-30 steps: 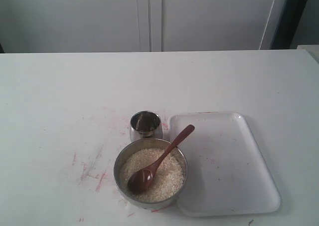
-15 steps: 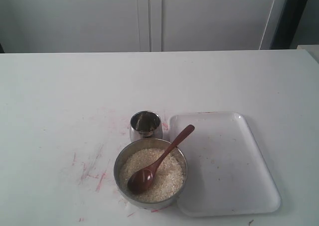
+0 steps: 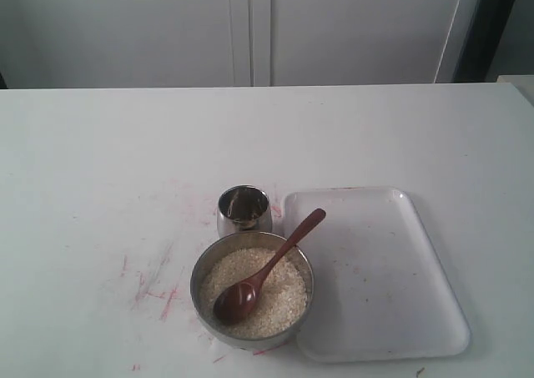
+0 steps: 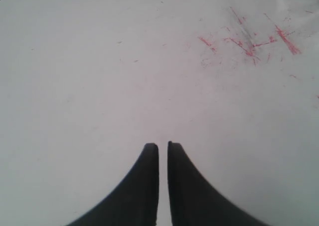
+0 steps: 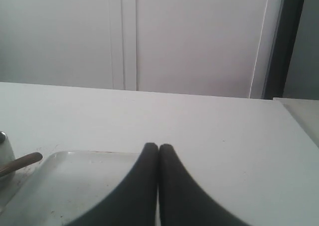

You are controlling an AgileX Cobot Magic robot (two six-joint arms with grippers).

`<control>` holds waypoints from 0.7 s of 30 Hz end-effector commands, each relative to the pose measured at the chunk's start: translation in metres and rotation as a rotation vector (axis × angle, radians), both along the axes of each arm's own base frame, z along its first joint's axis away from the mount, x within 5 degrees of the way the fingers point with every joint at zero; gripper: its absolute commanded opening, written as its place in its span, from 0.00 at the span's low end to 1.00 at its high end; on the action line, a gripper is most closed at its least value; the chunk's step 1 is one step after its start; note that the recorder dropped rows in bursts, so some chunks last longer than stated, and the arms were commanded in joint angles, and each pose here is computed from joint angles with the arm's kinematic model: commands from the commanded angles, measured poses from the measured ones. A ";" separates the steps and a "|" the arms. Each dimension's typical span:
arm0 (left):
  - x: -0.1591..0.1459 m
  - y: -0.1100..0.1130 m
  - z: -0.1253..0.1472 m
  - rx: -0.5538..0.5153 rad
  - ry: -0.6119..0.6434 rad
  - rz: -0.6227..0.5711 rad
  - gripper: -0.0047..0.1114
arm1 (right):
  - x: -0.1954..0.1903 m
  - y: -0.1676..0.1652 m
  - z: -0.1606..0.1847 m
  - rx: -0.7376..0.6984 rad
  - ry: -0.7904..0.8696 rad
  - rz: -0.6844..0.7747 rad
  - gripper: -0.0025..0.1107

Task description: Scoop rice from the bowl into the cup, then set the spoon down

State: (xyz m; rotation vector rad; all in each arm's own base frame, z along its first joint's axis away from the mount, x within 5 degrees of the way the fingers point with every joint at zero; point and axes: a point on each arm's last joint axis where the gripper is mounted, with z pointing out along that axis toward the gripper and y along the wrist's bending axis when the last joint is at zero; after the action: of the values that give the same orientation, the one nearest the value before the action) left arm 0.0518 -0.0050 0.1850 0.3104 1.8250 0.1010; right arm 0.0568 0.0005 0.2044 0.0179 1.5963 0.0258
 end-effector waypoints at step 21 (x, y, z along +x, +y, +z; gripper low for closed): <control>-0.001 0.000 -0.007 -0.005 0.059 -0.006 0.16 | 0.001 0.003 0.078 0.240 0.186 0.015 0.02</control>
State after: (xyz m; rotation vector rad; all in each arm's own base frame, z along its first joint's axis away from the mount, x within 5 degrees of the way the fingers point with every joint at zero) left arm 0.0518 -0.0050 0.1850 0.3104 1.8250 0.1010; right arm 0.0503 0.0019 0.2666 0.3195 1.5925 0.3406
